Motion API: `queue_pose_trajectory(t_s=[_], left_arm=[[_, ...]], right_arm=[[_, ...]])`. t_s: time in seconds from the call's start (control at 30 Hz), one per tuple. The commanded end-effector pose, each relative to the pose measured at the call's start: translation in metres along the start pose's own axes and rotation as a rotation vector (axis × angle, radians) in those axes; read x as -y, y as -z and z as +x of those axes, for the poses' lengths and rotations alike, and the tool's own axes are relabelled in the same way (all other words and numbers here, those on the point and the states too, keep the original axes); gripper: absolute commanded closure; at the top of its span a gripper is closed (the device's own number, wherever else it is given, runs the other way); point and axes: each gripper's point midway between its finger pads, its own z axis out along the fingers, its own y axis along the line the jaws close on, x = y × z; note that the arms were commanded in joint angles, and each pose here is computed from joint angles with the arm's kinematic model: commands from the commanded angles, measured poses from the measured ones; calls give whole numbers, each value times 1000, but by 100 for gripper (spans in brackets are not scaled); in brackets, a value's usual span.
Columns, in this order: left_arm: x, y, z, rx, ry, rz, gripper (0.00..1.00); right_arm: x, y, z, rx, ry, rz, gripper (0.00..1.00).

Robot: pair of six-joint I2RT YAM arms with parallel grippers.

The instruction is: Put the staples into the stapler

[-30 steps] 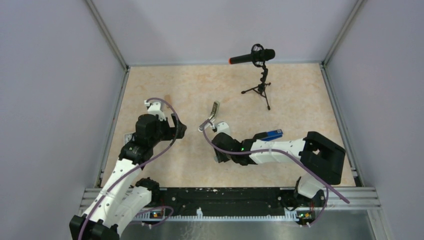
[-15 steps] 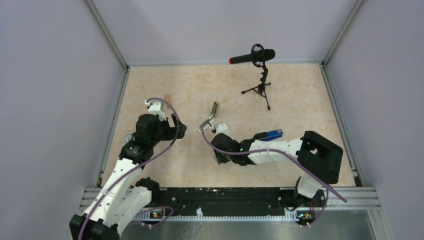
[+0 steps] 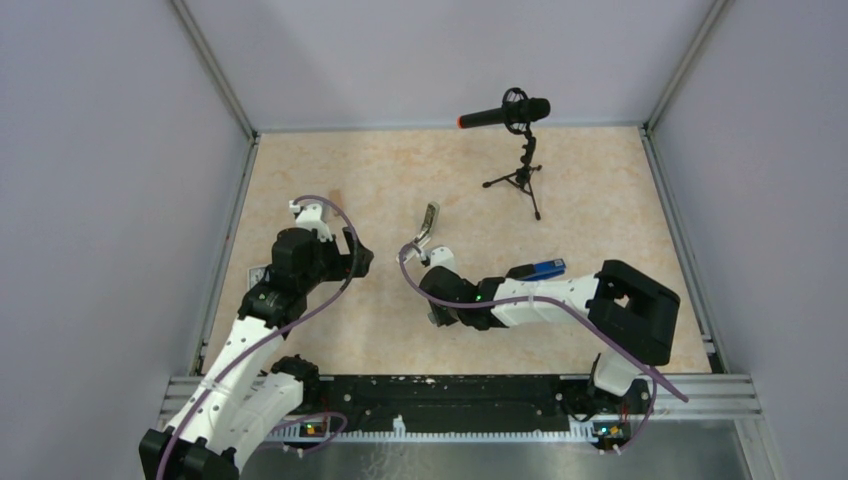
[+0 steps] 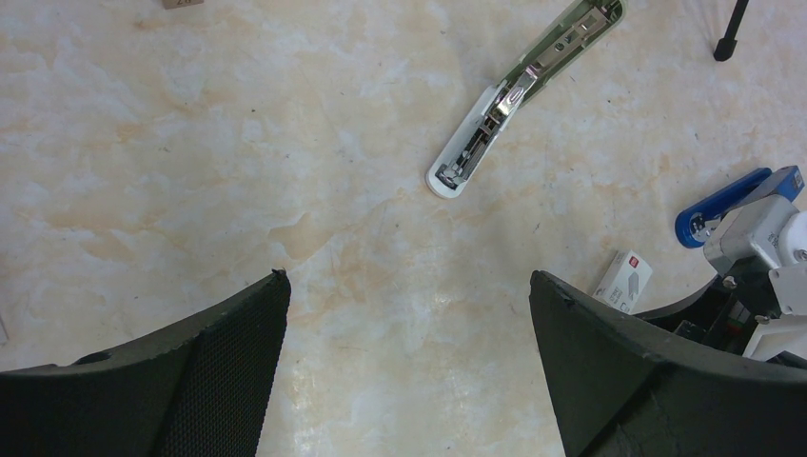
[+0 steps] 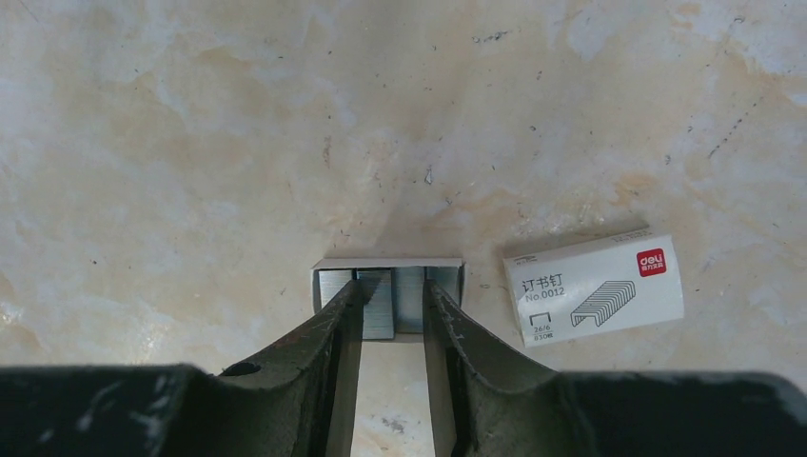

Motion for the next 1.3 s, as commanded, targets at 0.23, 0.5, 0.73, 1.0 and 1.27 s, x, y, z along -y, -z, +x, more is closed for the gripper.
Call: queue_pose_trajectory(t_s=[0.23, 0.5, 0.73, 1.0, 1.27], left_arm=[[5, 0, -12, 39, -5, 19, 1], [5, -1, -12, 38, -5, 14, 1], [4, -1, -12, 38, -5, 11, 1], [4, -1, -13, 41, -7, 12, 1], [5, -1, -13, 41, -7, 14, 1]], right_arm=[[-10, 6, -13, 35, 1, -16, 74], [-12, 5, -9, 25, 2, -27, 75], [-14, 3, -6, 16, -5, -40, 75], [-13, 2, -3, 7, -4, -32, 75], [-7, 9, -12, 37, -6, -6, 81]])
